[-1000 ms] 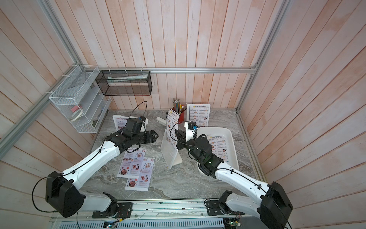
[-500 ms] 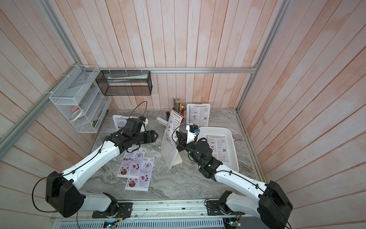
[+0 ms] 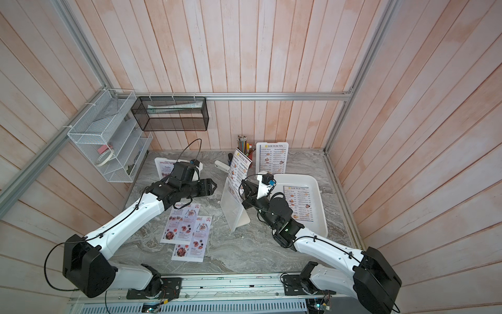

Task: Replace the menus in the menu holders
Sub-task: Insert the menu into the menu holder.

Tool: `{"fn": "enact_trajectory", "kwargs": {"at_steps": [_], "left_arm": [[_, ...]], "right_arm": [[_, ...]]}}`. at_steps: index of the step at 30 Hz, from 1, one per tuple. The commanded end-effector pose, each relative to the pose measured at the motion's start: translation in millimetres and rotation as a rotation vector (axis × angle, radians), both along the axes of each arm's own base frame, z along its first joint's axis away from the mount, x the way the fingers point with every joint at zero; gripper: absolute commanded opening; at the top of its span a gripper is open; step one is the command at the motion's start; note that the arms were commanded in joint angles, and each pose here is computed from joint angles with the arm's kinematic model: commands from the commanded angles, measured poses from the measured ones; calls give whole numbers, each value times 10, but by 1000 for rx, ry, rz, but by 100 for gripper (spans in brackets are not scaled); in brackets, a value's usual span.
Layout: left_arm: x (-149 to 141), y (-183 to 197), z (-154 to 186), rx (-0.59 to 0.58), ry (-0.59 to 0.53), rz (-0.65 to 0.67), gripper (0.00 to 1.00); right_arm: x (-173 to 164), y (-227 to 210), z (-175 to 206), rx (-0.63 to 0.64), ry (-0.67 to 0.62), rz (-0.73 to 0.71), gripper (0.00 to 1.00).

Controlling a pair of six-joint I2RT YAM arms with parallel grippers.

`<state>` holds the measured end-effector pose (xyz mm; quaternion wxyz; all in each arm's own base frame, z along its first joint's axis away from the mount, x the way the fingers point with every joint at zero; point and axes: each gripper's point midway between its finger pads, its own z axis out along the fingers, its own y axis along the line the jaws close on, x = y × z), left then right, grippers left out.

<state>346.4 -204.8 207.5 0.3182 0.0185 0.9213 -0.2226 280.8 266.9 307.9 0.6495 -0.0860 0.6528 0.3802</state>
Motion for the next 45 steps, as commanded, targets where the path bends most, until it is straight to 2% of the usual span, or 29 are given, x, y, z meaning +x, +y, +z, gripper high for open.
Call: {"fn": "enact_trajectory", "kwargs": {"at_steps": [1,40,45], "left_arm": [[69,-21,78,-5,-24,-6,74],[104,-48,32,-8,-18,-9,74],[115,-48,40,-8,-19,-8,74]], "right_arm": [[-46,-42,116,63,-36,-6,2],[-135,-21,156,108,-132,20,3],[-163,-20,147,106,-143,32,6]]}}
